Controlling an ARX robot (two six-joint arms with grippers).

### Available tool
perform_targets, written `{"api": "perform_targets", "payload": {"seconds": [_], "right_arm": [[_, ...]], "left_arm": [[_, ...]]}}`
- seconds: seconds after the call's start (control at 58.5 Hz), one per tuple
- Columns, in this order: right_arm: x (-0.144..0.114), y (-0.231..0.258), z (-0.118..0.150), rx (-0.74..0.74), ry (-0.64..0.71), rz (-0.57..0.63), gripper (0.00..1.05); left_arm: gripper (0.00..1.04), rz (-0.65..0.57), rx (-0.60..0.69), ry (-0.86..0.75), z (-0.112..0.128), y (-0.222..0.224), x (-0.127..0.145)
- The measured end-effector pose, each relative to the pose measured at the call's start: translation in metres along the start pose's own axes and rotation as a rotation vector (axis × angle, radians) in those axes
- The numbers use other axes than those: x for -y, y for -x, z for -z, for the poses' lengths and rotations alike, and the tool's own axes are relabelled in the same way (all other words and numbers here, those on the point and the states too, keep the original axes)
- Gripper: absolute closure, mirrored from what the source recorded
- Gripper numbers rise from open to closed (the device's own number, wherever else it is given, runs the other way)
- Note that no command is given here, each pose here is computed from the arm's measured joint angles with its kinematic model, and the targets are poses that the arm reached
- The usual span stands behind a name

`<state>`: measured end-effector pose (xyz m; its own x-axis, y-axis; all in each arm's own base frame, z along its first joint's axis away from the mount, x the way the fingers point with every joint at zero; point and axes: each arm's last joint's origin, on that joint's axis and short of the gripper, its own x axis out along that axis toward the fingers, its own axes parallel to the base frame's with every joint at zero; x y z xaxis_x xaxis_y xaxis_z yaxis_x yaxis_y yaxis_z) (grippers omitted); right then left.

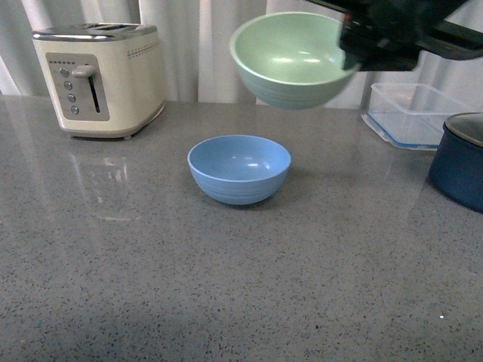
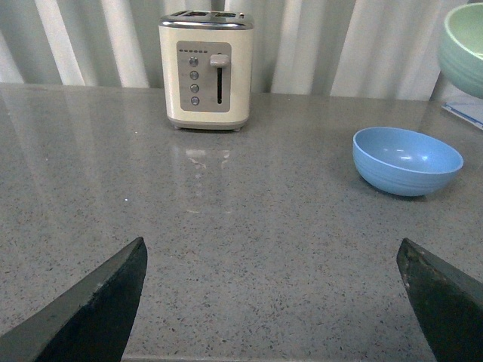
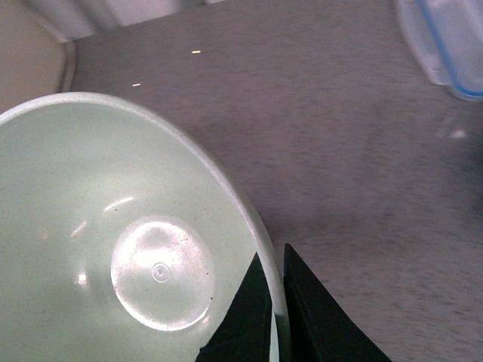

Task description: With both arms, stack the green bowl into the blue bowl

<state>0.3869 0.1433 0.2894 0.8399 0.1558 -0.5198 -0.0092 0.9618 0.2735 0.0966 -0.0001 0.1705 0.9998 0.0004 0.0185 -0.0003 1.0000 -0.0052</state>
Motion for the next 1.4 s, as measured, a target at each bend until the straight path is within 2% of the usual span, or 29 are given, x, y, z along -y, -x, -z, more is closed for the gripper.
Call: {"api": "perform_targets", "payload": {"seconds": [0.103, 0.205, 0.427, 0.718, 0.769, 0.855, 1.026, 1.145, 1.231, 1.282, 1.299, 1.333, 1.402], "right_arm": [[-0.029, -0.01, 0.006, -0.018, 0.042, -0.053, 1.03], [-0.044, -0.027, 0.015, -0.059, 0.071, -0.061, 1.03], [-0.038, -0.071, 0.043, -0.143, 0.106, 0.012, 1.03], [-0.024, -0.084, 0.046, -0.158, 0.098, 0.054, 1.03], [-0.021, -0.085, 0.046, -0.156, 0.094, 0.059, 0.99], [-0.017, -0.085, 0.046, -0.154, 0.086, 0.054, 0.83], [-0.014, -0.066, 0.04, -0.132, 0.052, -0.014, 0.58], [-0.012, -0.03, 0.021, -0.025, 0.009, -0.123, 0.41], [-0.007, 0.017, 0.003, 0.154, -0.025, -0.261, 0.25], [-0.005, 0.038, -0.005, 0.244, -0.031, -0.281, 0.16], [-0.004, 0.041, -0.006, 0.273, -0.028, -0.272, 0.17], [0.0, 0.053, -0.009, 0.428, -0.008, -0.194, 0.23], [0.016, 0.063, 0.0, 0.58, 0.064, -0.051, 0.33]], "left_arm": [[0.07, 0.0, 0.0, 0.0, 0.0, 0.0, 0.0], [0.07, 0.0, 0.0, 0.0, 0.0, 0.0, 0.0], [0.07, 0.0, 0.0, 0.0, 0.0, 0.0, 0.0], [0.07, 0.0, 0.0, 0.0, 0.0, 0.0, 0.0], [0.07, 0.0, 0.0, 0.0, 0.0, 0.0, 0.0], [0.07, 0.0, 0.0, 0.0, 0.0, 0.0, 0.0], [0.07, 0.0, 0.0, 0.0, 0.0, 0.0, 0.0], [0.07, 0.0, 0.0, 0.0, 0.0, 0.0, 0.0], [0.07, 0.0, 0.0, 0.0, 0.0, 0.0, 0.0], [0.07, 0.0, 0.0, 0.0, 0.0, 0.0, 0.0], [0.07, 0.0, 0.0, 0.0, 0.0, 0.0, 0.0], [0.07, 0.0, 0.0, 0.0, 0.0, 0.0, 0.0], [0.07, 0.003, 0.001, 0.0, 0.0, 0.0, 0.0]]}}
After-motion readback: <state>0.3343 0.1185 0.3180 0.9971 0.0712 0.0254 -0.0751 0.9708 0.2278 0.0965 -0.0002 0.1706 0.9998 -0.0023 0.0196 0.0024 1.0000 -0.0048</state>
